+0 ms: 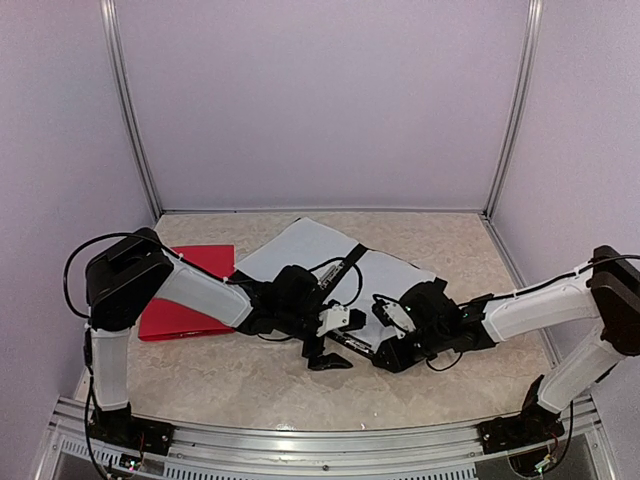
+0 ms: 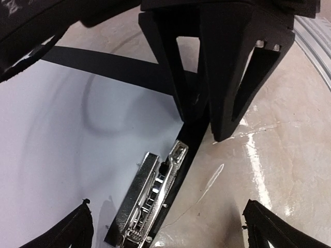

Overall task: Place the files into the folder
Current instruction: Clamp the file and folder with some files, then pick up the folder with files at the center of the board.

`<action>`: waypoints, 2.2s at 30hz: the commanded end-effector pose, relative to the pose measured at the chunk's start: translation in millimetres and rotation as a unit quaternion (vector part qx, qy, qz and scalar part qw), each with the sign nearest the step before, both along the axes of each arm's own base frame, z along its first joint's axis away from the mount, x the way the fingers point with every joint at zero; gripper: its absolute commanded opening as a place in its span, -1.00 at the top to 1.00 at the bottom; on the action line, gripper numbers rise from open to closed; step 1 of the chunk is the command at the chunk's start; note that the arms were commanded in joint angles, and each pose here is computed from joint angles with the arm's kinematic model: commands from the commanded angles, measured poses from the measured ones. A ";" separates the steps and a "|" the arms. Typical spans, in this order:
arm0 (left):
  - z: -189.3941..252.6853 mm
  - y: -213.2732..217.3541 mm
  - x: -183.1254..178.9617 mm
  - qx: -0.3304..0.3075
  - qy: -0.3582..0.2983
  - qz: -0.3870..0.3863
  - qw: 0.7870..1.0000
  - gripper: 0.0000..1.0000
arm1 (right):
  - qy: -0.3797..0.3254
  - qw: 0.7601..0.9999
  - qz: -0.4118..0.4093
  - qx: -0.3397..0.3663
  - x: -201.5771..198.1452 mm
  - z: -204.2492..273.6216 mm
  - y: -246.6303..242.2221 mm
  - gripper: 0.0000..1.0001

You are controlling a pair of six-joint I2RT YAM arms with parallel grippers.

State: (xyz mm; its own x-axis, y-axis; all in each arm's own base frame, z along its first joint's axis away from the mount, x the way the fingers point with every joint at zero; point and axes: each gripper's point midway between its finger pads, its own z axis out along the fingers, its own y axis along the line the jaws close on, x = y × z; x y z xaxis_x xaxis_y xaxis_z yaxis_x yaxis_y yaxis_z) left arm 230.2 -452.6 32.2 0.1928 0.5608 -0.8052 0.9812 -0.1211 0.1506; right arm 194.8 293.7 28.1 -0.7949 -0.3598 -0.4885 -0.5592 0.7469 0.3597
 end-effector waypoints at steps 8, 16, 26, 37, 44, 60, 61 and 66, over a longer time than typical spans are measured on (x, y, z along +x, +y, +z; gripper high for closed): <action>62.8 7.8 31.6 -0.071 -0.015 0.089 0.993 -0.98 | -0.040 0.996 -0.079 -0.002 13.7 30.8 -25.2 -0.01; 94.0 78.2 86.6 -0.080 0.129 0.375 0.915 -0.98 | -0.073 0.978 -0.193 -0.008 29.7 43.8 -58.7 -0.26; 73.2 171.1 99.2 -0.041 0.314 0.575 0.754 -0.97 | -0.073 0.970 -0.225 -0.058 43.8 30.2 -64.2 -0.37; 40.7 204.8 108.6 -0.076 0.411 0.664 0.620 -0.97 | -0.115 0.970 -0.205 -0.061 84.5 50.1 -52.3 -0.38; 28.1 196.0 115.3 -0.121 0.470 0.658 0.576 -0.97 | -0.142 0.972 -0.184 -0.040 107.8 62.4 -34.1 -0.39; -7.0 198.1 141.6 -0.198 0.518 0.663 0.503 -0.82 | -0.142 0.981 -0.129 -0.007 148.9 34.4 14.0 -0.36; -10.7 199.2 141.9 -0.203 0.522 0.665 0.494 -0.80 | -0.141 0.982 -0.129 -0.007 150.2 32.3 14.2 -0.36; -20.0 200.9 143.6 -0.242 0.538 0.659 0.467 -0.70 | -0.127 0.984 -0.120 -0.007 152.8 15.9 13.8 -0.32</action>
State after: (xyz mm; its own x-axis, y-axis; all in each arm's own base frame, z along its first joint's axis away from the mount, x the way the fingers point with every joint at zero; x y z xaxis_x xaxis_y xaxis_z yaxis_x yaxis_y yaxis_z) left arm 382.0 -264.6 48.3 -0.7622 -0.6127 -0.2087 -0.1992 0.5287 -0.8251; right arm 338.4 300.4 46.7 -0.7210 -0.1845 -0.6679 -0.4102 0.8905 0.1968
